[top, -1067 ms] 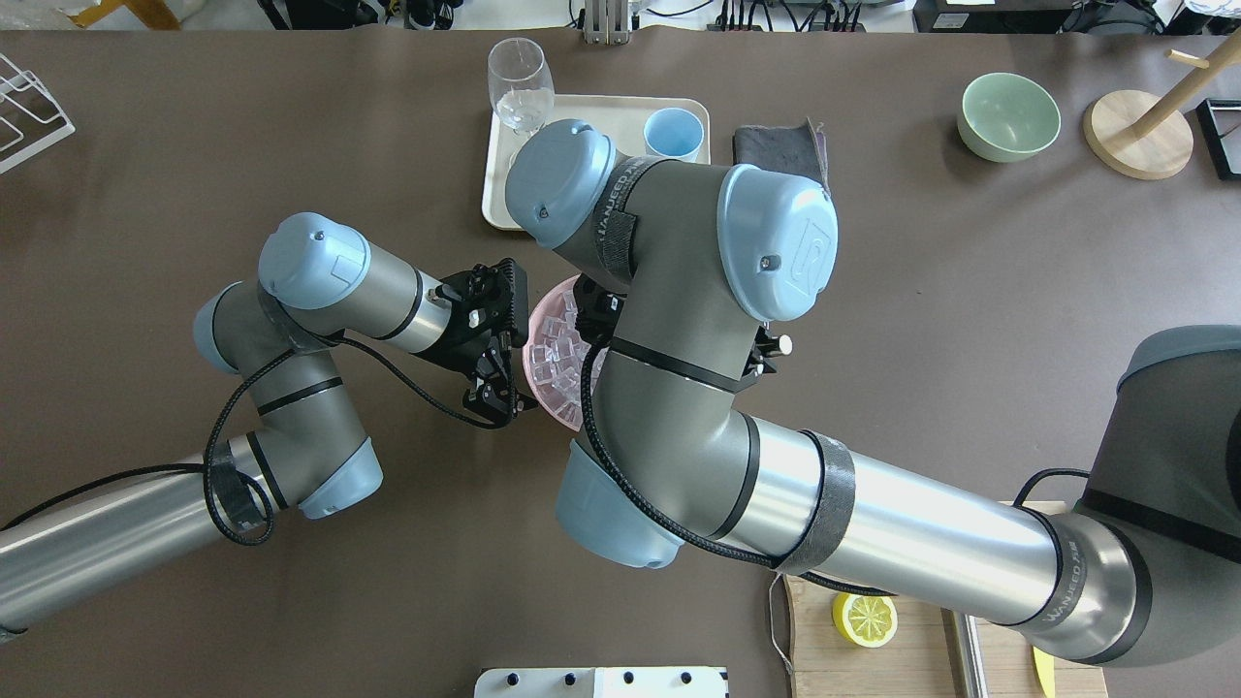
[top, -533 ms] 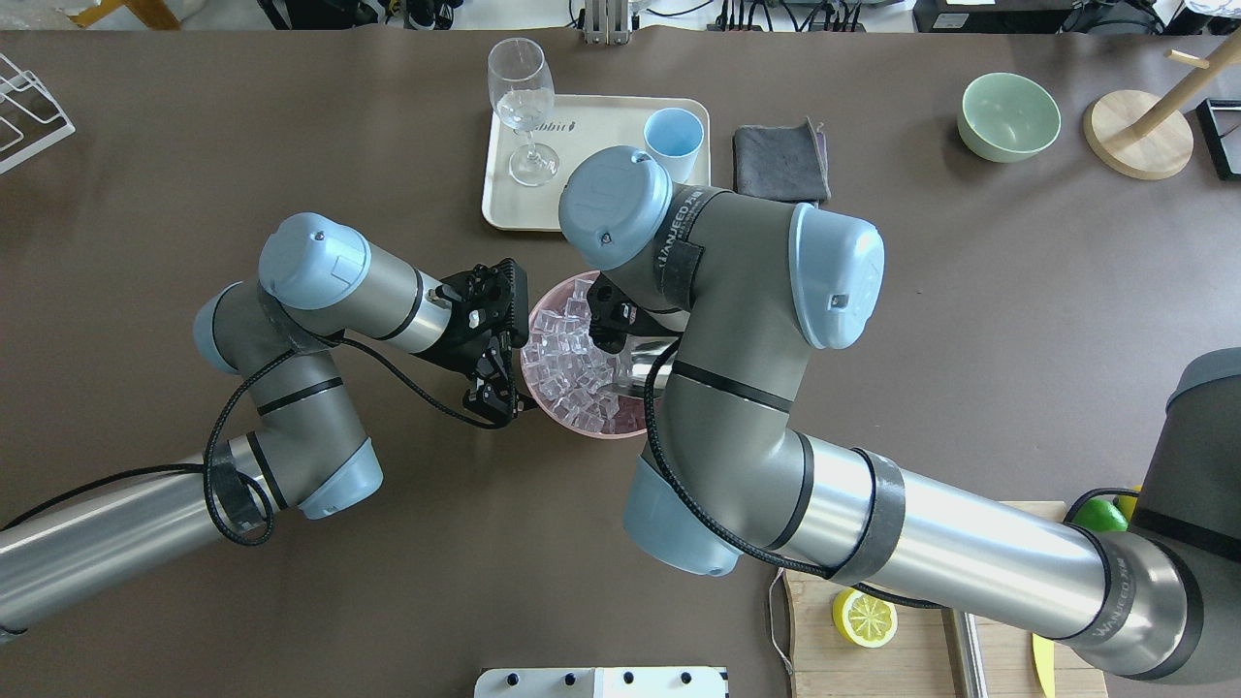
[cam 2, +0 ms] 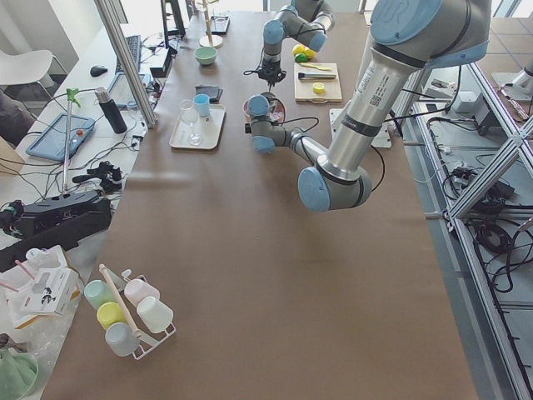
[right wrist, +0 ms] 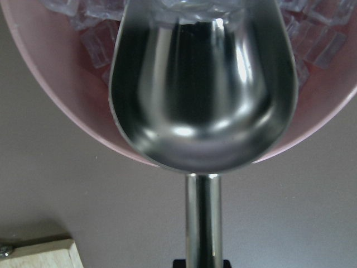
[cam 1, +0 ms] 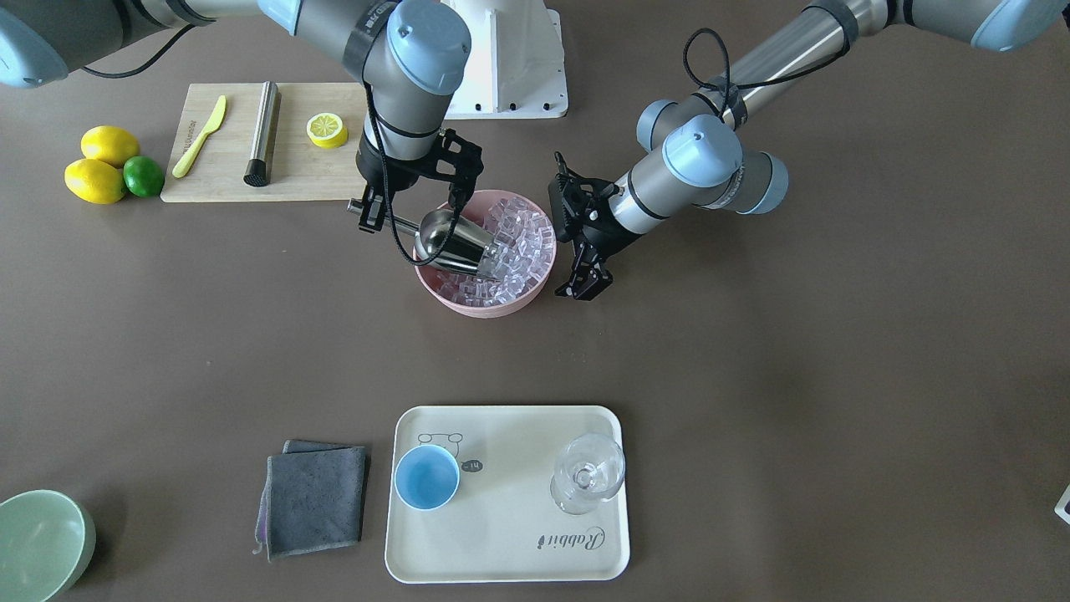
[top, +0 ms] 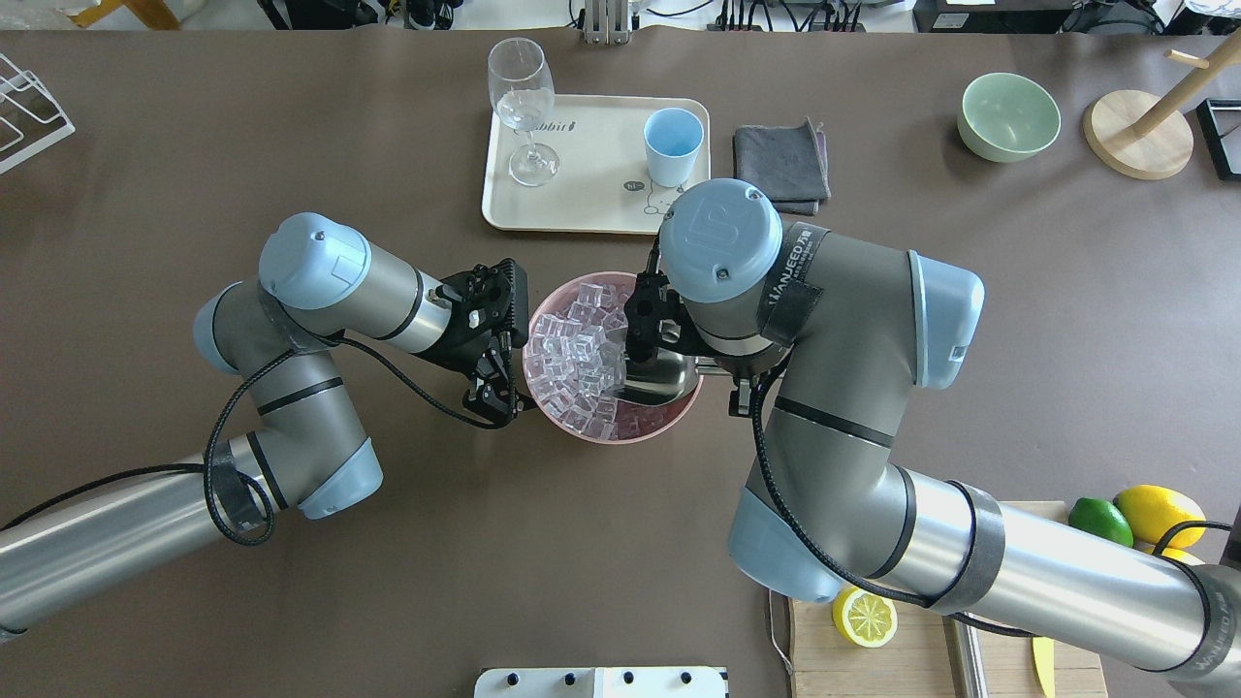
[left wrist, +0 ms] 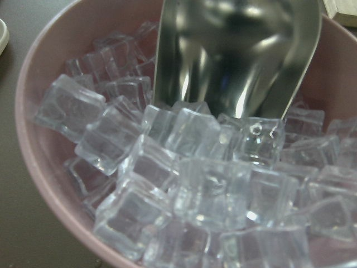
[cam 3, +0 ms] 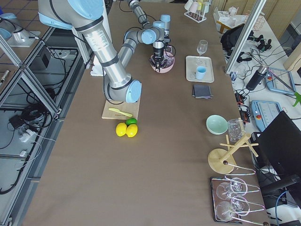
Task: Put ice in cup with scoop
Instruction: 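Dig the scoop into the ice cubes with the right gripper, then lift the ice-filled scoop out of the bowl toward the light-blue cup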
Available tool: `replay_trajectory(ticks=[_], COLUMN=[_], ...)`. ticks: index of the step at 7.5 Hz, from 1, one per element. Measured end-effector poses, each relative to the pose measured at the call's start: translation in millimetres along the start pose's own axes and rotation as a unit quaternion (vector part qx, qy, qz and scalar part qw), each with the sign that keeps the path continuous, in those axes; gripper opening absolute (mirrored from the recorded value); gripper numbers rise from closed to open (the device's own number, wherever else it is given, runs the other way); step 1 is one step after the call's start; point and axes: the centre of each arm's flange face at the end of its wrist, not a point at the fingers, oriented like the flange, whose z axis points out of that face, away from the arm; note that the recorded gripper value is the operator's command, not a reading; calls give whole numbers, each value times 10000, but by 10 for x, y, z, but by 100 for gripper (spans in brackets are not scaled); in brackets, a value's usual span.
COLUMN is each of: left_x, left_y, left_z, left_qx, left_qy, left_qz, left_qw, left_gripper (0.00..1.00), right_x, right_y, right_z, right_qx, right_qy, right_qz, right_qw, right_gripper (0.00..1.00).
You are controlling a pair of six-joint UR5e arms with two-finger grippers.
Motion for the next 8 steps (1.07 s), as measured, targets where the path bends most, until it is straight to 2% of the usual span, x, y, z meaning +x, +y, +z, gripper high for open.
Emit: replay_trajectory(ticks=[2,4,6,8], left_x=[0,0,1,0], left_y=[1,7,5,0], left_z=[1,0,-1,0], left_qx=[-2,-5,-3,-1], left_qy=[0,1,0,0], left_qz=[0,-1,0,1], left_qw=[10000,10000,10000,10000], left_gripper=[99,99,99,99], right_x=[1,-15,-39,-112], right_y=[91,213,200,218], right_z=[243,580,595,448], right_qx=[453,970,1177,1245], right_qy=[-21,-170,-288,-464], right_qz=[156,327,396,367], right_qw=[9988,9946,9918,9905], right_gripper=[0,0,0,0])
